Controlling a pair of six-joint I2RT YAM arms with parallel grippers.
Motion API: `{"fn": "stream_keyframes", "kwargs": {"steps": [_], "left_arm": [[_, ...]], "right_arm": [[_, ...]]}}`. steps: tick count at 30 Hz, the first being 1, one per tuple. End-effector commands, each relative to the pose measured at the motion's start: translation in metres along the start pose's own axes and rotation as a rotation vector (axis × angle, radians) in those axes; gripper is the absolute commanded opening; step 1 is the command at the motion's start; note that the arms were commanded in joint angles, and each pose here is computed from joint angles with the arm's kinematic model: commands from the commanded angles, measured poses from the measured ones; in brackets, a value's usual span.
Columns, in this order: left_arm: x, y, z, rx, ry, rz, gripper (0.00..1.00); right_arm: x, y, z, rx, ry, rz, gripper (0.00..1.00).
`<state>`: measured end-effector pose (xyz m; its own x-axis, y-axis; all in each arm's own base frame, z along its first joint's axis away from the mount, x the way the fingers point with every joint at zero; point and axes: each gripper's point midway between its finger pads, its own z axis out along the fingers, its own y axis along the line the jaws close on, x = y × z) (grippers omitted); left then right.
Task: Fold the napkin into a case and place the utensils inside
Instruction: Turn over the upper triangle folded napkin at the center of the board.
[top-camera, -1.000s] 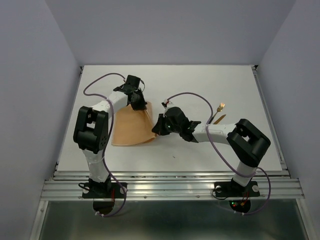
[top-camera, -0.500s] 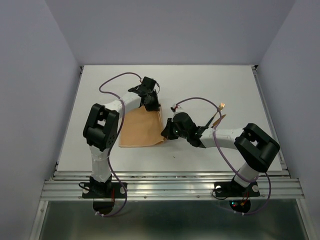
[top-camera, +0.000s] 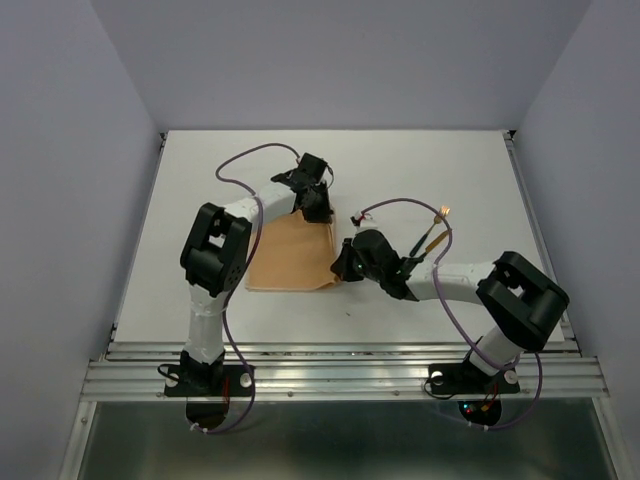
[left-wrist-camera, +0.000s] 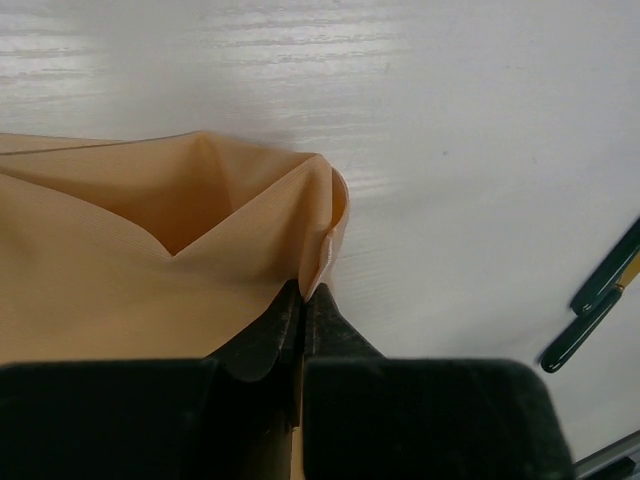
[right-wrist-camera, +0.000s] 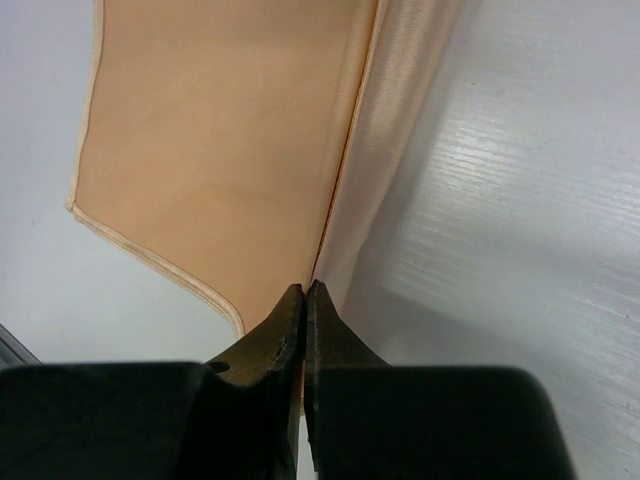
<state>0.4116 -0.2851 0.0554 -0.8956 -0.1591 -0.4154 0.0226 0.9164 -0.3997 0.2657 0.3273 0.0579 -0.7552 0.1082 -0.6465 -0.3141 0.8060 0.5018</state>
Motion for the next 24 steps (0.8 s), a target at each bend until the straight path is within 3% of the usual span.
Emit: {"fn": "stream_keyframes", "kwargs": {"steps": [1, 3, 5, 7, 9, 10, 15, 21, 24], "left_arm": [[-0.082, -0.034, -0.016, 0.087, -0.27, 0.04, 0.13], [-0.082, -0.043, -0.016, 0.103, -0.269, 0.054, 0.19], [-0.075, -0.05, -0.011, 0.114, -0.249, 0.071, 0.24], [-0.073, -0.055, -0.008, 0.125, -0.235, 0.081, 0.36], [-0.069, -0.068, -0.009, 0.152, -0.224, 0.1, 0.41], [-0.067, -0.071, -0.008, 0.157, -0.216, 0.108, 0.44], [-0.066, -0.1, -0.027, 0.199, -0.224, 0.163, 0.45], [-0.084, -0.104, -0.067, 0.187, -0.288, 0.161, 0.45], [-0.087, -0.089, -0.082, 0.158, -0.298, 0.143, 0.44]], "right_arm": [[0.031, 0.006, -0.018, -0.033, 0.106, 0.015, 0.04], [0.033, 0.003, -0.019, -0.025, 0.105, 0.024, 0.04], [0.036, -0.001, -0.02, -0.013, 0.107, 0.033, 0.16], [0.038, -0.003, -0.021, -0.005, 0.106, 0.036, 0.16], [0.038, -0.005, -0.024, 0.0, 0.102, 0.046, 0.19], [0.033, -0.012, -0.024, 0.026, 0.079, 0.051, 0.31], [0.005, -0.02, -0.049, 0.043, -0.014, 0.104, 0.59], [-0.037, -0.049, -0.067, 0.08, -0.083, 0.16, 0.61], [-0.061, -0.054, -0.062, 0.047, -0.079, 0.201, 0.56]]}}
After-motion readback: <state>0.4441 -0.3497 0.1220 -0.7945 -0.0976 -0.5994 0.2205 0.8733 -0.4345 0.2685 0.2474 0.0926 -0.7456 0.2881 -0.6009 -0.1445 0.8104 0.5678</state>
